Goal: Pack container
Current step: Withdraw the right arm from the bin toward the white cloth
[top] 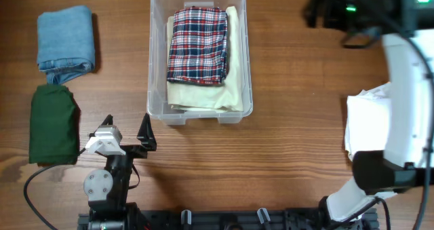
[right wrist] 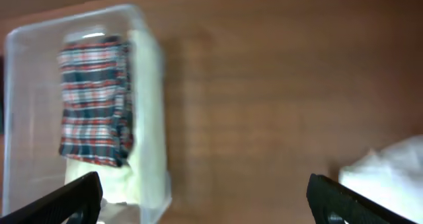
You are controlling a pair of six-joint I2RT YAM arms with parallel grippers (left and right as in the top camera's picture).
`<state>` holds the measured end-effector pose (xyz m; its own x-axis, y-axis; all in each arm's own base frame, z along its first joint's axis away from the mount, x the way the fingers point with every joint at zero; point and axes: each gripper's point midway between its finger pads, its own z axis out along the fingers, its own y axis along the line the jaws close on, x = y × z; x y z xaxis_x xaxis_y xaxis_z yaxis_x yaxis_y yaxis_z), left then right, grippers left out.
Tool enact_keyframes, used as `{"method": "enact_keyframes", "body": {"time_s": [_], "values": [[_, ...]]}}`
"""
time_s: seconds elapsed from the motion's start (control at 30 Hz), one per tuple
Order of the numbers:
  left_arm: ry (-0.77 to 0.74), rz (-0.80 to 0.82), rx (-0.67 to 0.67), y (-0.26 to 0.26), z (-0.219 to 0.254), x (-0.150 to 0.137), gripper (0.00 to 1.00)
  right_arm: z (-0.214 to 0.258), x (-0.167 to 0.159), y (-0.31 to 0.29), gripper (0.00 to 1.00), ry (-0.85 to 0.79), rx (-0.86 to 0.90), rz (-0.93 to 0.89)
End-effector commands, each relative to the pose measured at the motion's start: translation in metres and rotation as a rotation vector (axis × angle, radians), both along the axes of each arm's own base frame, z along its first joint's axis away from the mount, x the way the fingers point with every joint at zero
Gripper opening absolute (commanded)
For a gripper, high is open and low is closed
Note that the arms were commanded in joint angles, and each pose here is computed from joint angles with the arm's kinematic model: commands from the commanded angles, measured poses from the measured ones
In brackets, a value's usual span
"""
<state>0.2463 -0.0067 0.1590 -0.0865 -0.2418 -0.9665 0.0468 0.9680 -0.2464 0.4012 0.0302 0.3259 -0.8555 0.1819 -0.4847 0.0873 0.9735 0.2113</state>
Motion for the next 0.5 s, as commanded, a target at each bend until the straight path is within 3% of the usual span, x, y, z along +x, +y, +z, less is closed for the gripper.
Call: {"method": "enact_keyframes", "body": {"time_s": [0.0,0.27,0.47], "values": [[0.008,0.010,0.008,0.002,-0.004,0.000,1.00,0.015,-0.027,-0.048,1.00,0.021,0.105,-0.219],[0.008,0.010,0.008,0.002,-0.004,0.000,1.00,0.031,-0.072,-0.132,1.00,-0.014,0.163,-0.495],[0.008,0.010,0.008,0.002,-0.004,0.000,1.00,0.035,-0.139,-0.170,1.00,-0.045,0.132,-0.663]]}}
